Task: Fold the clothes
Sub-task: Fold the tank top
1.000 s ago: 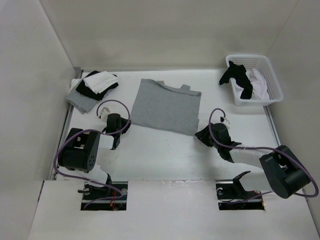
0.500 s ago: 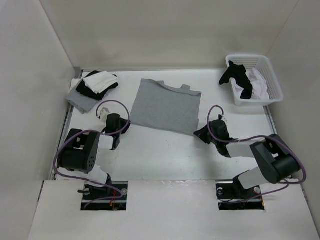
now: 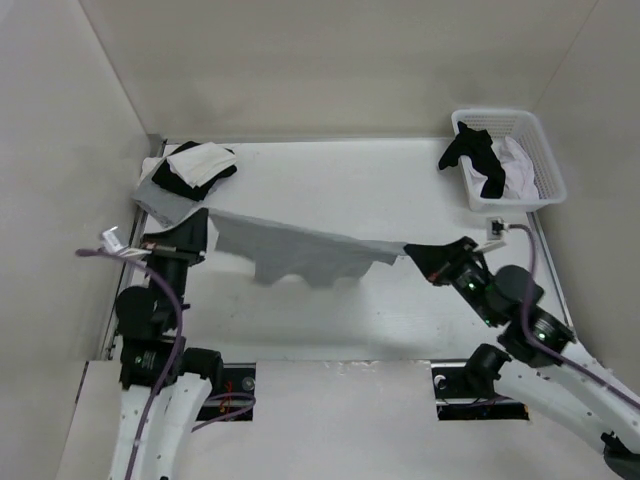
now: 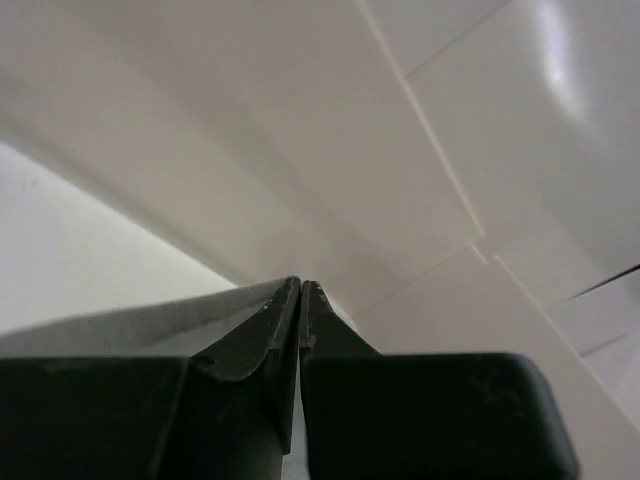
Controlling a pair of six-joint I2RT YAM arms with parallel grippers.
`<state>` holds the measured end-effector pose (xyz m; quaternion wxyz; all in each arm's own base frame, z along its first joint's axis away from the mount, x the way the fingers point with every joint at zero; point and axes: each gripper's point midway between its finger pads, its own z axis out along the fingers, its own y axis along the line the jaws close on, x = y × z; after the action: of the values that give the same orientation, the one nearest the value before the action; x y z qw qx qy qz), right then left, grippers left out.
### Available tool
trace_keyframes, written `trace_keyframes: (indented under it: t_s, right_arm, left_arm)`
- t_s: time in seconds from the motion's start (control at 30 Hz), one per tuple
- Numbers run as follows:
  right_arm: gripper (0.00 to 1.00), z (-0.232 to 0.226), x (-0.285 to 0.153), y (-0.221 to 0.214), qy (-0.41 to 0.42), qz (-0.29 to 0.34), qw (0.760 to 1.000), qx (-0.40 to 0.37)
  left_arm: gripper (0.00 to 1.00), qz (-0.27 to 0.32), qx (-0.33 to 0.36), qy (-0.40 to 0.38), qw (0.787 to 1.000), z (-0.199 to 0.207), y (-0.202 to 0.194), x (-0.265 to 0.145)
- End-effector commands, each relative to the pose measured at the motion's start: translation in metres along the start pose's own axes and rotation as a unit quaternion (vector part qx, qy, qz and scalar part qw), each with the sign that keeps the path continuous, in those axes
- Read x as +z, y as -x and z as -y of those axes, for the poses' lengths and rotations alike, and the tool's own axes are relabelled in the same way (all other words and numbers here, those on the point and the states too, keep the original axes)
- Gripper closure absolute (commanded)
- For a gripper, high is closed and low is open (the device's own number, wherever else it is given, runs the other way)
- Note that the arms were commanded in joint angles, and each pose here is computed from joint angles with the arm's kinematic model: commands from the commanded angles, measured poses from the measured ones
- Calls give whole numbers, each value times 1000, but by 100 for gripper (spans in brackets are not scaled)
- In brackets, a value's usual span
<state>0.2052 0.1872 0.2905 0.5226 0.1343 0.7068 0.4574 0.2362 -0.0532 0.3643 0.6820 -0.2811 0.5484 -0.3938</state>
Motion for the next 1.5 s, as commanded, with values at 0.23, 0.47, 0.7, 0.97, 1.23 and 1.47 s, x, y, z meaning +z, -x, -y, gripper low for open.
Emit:
trace_keyframes:
  t_s: [0.23,0.47,0.7,0.97,1.23,1.47]
  right_arm:
    - [97,-23,-42,14,-38,-25,996,-78]
    - [97,43,60,12,-88,-48,991,-86]
    - [97,131,184,45,-136,-74,987,-38]
    - [97,145,196,60,-140,-70,987,-32]
    - [97,164,111,9,-143,-62,988,-5]
    - [97,163,61,-29,-147,-77,986,2]
  left_arm:
    - [99,-57,53,72,994,-15,-6,-27]
    - [98,-110,62,163,978,-105,-70,46]
    - [97,-130,57,225,964,-178,-115,156]
    - [97,-150,37,205,967,-173,-128,182]
    - [97,-155,31,210,965,-195,-132,66]
    - [97,-173,18,183,968,-187,-131,8]
